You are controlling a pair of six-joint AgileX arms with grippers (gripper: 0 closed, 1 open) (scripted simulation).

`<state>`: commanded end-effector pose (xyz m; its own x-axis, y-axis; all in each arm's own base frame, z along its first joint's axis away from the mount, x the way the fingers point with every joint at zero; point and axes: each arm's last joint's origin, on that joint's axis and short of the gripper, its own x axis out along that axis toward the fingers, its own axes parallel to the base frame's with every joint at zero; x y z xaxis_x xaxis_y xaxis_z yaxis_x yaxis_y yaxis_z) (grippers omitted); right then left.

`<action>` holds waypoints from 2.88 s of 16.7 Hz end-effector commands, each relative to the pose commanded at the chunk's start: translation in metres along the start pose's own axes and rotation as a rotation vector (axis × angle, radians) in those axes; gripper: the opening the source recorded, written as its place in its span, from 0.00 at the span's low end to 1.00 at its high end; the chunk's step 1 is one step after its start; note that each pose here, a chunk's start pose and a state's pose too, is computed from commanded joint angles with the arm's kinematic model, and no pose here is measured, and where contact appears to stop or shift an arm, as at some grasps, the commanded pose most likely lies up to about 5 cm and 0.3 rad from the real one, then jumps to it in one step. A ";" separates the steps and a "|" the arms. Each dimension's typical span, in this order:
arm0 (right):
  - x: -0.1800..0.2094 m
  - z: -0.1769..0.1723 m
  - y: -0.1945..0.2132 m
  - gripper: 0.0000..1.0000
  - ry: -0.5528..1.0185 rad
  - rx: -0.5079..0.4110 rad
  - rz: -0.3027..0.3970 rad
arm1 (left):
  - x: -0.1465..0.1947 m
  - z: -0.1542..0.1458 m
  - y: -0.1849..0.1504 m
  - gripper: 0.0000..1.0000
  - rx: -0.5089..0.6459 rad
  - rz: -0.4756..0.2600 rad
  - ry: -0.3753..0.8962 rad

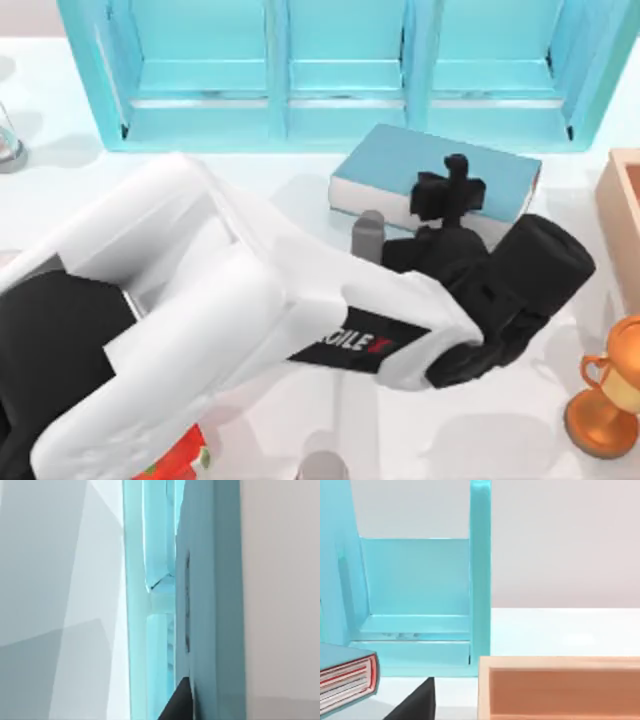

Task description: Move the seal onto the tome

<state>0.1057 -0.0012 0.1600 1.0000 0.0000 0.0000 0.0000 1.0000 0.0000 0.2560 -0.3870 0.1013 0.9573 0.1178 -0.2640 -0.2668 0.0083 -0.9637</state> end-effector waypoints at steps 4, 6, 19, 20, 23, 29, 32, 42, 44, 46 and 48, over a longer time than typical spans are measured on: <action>0.000 0.000 0.000 1.00 0.000 0.000 0.000 | 0.000 0.000 0.000 0.83 0.000 0.000 0.000; 0.000 0.000 0.000 1.00 0.000 0.000 0.000 | 0.000 0.000 0.000 0.98 0.000 0.000 0.000; 0.000 0.000 0.000 1.00 0.000 0.000 0.000 | -0.010 0.000 0.010 1.00 0.010 0.028 0.002; 0.000 0.000 0.000 1.00 0.000 0.000 0.000 | -0.017 0.000 0.015 1.00 0.014 0.042 0.004; 0.000 0.000 0.000 1.00 0.000 0.000 0.000 | -0.048 0.000 0.027 1.00 0.031 0.081 0.014; 0.000 0.000 0.000 1.00 0.000 0.000 0.000 | -0.120 0.007 0.030 1.00 0.010 0.060 0.019; 0.000 0.000 0.000 1.00 0.000 0.000 0.000 | -0.140 0.016 0.030 1.00 0.000 0.020 0.007; 0.000 0.000 0.000 1.00 0.000 0.000 0.000 | -0.142 0.021 0.026 1.00 0.008 0.013 -0.005; 0.000 0.000 0.000 1.00 0.000 0.000 0.000 | -0.137 0.027 0.012 1.00 0.028 0.037 -0.007; 0.000 0.000 0.000 1.00 0.000 0.000 0.000 | -0.128 0.039 -0.010 1.00 0.060 0.076 -0.008; 0.000 0.000 0.000 1.00 0.000 0.000 0.000 | -0.115 0.058 -0.037 1.00 0.100 0.125 -0.002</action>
<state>0.1057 -0.0012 0.1600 1.0000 0.0000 0.0000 0.0000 1.0000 0.0000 0.1487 -0.3430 0.1693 0.9157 0.1265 -0.3815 -0.3938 0.0925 -0.9145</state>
